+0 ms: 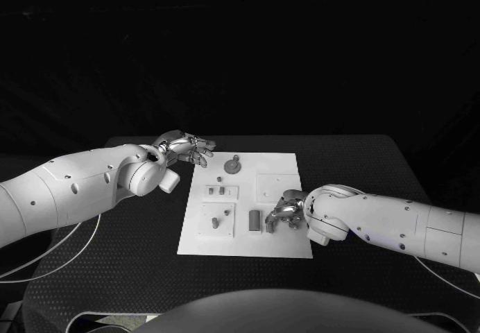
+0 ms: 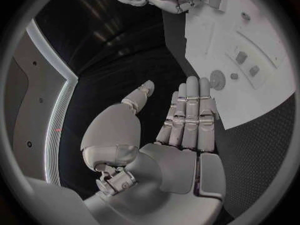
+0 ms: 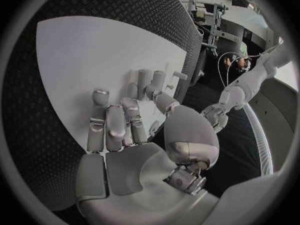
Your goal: Assemble the parts on the task board
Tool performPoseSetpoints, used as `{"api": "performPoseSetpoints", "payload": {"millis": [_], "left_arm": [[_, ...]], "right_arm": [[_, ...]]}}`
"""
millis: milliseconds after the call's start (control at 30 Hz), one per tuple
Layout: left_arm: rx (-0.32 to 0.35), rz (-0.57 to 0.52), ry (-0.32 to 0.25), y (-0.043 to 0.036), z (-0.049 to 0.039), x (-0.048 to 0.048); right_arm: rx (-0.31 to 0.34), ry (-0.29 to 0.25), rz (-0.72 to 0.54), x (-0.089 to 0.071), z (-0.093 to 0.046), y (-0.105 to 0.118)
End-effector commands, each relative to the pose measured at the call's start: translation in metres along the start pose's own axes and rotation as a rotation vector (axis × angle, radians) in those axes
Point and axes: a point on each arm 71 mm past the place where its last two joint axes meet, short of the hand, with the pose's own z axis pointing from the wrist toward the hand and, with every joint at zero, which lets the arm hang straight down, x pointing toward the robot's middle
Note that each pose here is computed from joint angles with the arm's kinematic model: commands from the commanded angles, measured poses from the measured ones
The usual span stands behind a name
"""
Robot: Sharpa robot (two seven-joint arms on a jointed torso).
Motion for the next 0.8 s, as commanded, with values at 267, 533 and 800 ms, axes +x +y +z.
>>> {"api": "performPoseSetpoints", "payload": {"millis": [267, 533, 800], "left_arm": [[0.007, -0.006, 0.012, -0.0014, 0.0002, 0.0018], [0.007, -0.006, 0.012, -0.0015, 0.0003, 0.0019], [0.007, -0.006, 0.013, -0.0014, 0.0003, 0.0019]], "right_arm": [[-0.038, -0.006, 0.014, 0.0023, 0.0008, 0.0062], [-0.047, -0.008, 0.016, 0.0026, 0.0007, 0.0076], [-0.052, -0.006, 0.014, 0.0024, 0.0008, 0.0074]]}}
